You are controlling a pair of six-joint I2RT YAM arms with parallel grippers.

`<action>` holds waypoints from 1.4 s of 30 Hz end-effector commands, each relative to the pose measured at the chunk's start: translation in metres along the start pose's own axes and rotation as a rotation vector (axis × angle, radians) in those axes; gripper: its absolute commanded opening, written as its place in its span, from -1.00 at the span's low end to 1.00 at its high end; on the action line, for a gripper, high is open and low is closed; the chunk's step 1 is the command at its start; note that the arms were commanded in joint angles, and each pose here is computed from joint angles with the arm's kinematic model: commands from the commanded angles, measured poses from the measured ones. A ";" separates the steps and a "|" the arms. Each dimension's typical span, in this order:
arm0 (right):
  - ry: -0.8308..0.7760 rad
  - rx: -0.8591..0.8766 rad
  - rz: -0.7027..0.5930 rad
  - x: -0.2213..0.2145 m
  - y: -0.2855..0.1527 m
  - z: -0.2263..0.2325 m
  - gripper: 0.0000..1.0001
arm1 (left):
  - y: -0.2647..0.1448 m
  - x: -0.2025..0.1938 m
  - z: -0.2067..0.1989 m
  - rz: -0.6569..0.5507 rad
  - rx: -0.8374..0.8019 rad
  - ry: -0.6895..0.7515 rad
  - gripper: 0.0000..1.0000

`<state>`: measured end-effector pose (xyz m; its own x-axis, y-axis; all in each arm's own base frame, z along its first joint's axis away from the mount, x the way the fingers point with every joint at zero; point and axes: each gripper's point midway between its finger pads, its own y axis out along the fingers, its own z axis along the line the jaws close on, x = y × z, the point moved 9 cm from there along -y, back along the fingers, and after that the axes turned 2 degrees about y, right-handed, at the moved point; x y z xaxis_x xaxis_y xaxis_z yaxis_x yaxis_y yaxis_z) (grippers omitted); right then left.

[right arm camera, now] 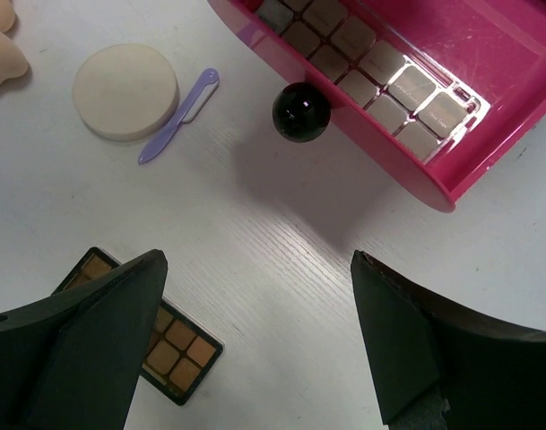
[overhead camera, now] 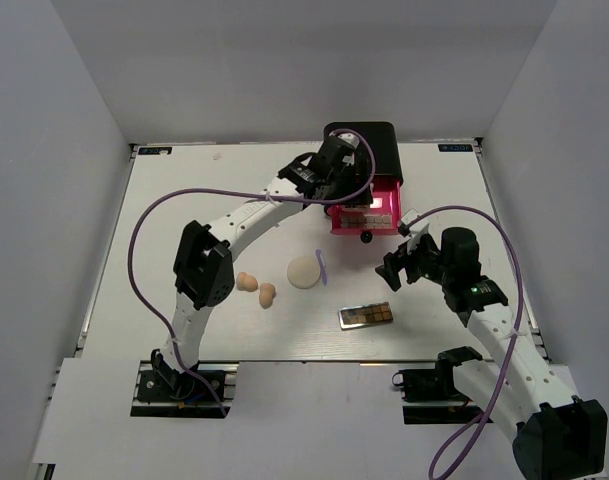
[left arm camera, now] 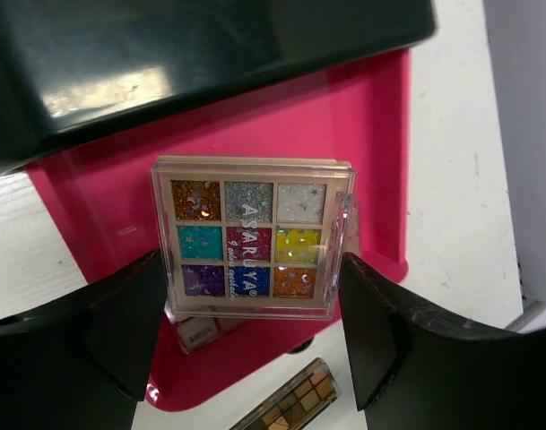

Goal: Organize the makeup

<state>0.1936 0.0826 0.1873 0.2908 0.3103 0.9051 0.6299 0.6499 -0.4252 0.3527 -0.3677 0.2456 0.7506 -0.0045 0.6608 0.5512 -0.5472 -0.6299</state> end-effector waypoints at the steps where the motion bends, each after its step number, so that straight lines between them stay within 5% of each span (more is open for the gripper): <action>1: -0.006 -0.032 -0.043 0.006 -0.001 -0.003 0.78 | -0.009 0.012 -0.005 -0.049 0.044 -0.038 -0.03; 20: -0.028 0.013 -0.044 0.008 0.000 -0.001 0.78 | -0.011 0.020 -0.011 -0.083 0.014 -0.054 0.63; 30: -0.031 0.038 -0.047 0.009 0.000 0.001 0.78 | -0.010 0.020 -0.013 -0.082 0.004 -0.063 0.74; 31: -0.032 0.038 -0.048 0.009 0.000 0.001 0.78 | -0.009 0.020 -0.012 -0.082 0.007 -0.065 0.94; 42: -0.063 0.077 -0.052 0.012 0.000 0.003 0.78 | -0.032 0.035 -0.022 -0.143 -0.041 -0.061 0.96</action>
<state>0.1928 0.0853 0.1883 0.2700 0.3098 0.9117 0.6023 0.6843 -0.4109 0.3579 -0.3718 0.2382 0.7679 0.0545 0.6382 0.5728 -0.5044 -0.6461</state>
